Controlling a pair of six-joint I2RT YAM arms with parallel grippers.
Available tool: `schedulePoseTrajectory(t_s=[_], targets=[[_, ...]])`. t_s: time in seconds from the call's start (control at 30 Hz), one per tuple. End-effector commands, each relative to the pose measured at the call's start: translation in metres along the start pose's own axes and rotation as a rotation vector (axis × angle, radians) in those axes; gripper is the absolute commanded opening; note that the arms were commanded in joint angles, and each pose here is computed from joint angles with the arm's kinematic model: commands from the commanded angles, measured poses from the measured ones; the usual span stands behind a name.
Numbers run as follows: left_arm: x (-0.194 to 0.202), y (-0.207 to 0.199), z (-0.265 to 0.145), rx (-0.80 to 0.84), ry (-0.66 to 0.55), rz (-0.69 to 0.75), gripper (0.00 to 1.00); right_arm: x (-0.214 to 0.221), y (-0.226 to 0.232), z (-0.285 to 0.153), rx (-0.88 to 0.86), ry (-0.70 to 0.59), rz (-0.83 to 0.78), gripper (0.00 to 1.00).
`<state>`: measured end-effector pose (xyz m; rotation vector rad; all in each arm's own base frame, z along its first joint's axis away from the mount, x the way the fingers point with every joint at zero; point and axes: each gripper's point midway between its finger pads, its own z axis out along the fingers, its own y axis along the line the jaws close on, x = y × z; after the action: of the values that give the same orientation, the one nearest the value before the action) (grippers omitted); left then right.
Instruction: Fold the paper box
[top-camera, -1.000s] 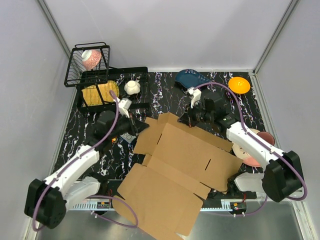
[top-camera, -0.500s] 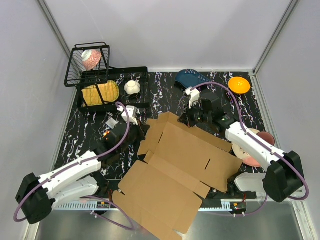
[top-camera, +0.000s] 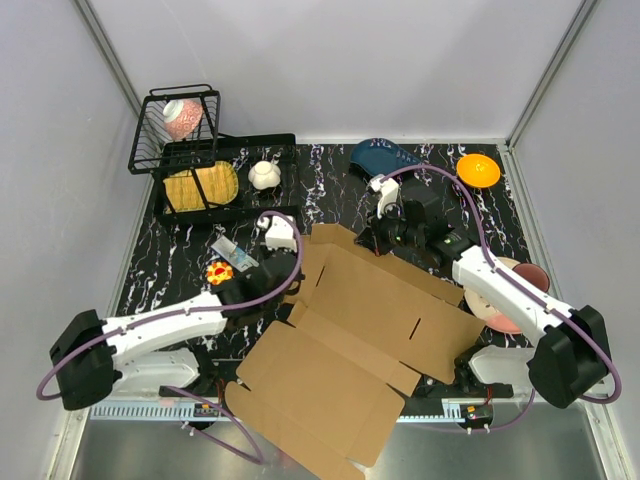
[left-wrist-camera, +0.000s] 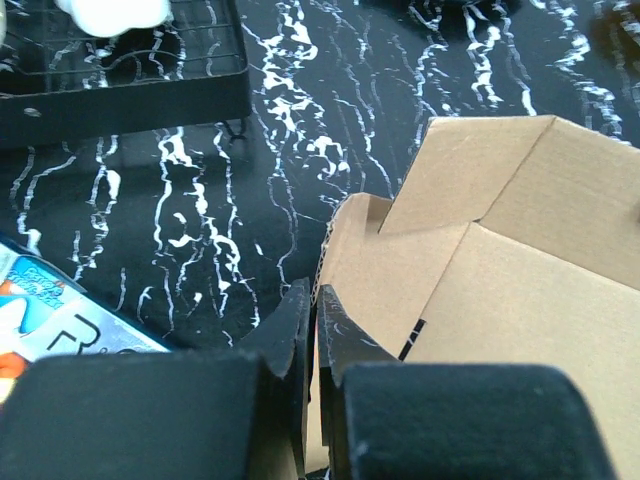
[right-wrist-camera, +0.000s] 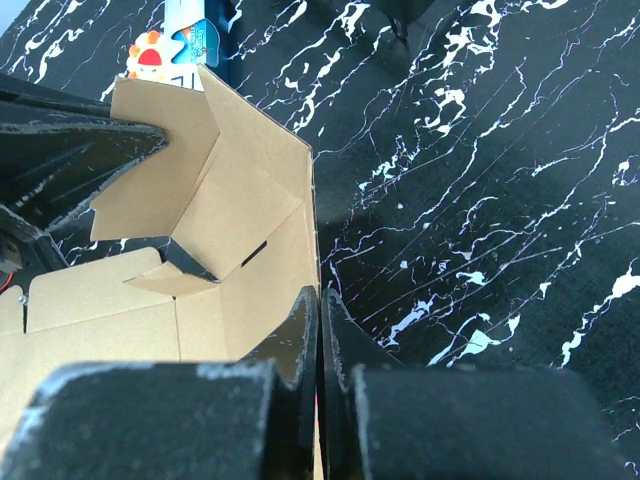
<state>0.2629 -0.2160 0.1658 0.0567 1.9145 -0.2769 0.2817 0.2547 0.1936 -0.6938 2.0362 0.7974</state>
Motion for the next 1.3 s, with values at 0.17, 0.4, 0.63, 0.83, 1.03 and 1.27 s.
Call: schedulePoseTrajectory(t_s=[0.17,0.4,0.63,0.83,1.03,1.27], targets=[[0.007,0.002,0.01,-0.325,-0.096,0.201,0.0,-0.021,0.021,-0.011,-0.04,-0.043,-0.028,0.0],[0.016,-0.007,0.018,-0.342,-0.126,0.199,0.0,-0.013,0.024,-0.009,-0.045,-0.025,-0.03,0.0],[0.006,-0.015,0.017,-0.353,-0.152,0.192,0.11,-0.015,0.021,-0.01,-0.021,-0.021,-0.04,0.0],[-0.049,-0.017,-0.009,-0.254,-0.207,0.094,0.74,-0.031,0.012,-0.016,0.066,-0.027,-0.09,0.0],[-0.078,-0.002,-0.043,-0.139,-0.238,-0.034,0.82,-0.046,0.005,-0.019,0.128,-0.04,-0.225,0.0],[-0.074,0.031,-0.063,-0.12,-0.273,-0.157,0.83,-0.052,0.015,-0.015,0.288,-0.042,-0.506,0.0]])
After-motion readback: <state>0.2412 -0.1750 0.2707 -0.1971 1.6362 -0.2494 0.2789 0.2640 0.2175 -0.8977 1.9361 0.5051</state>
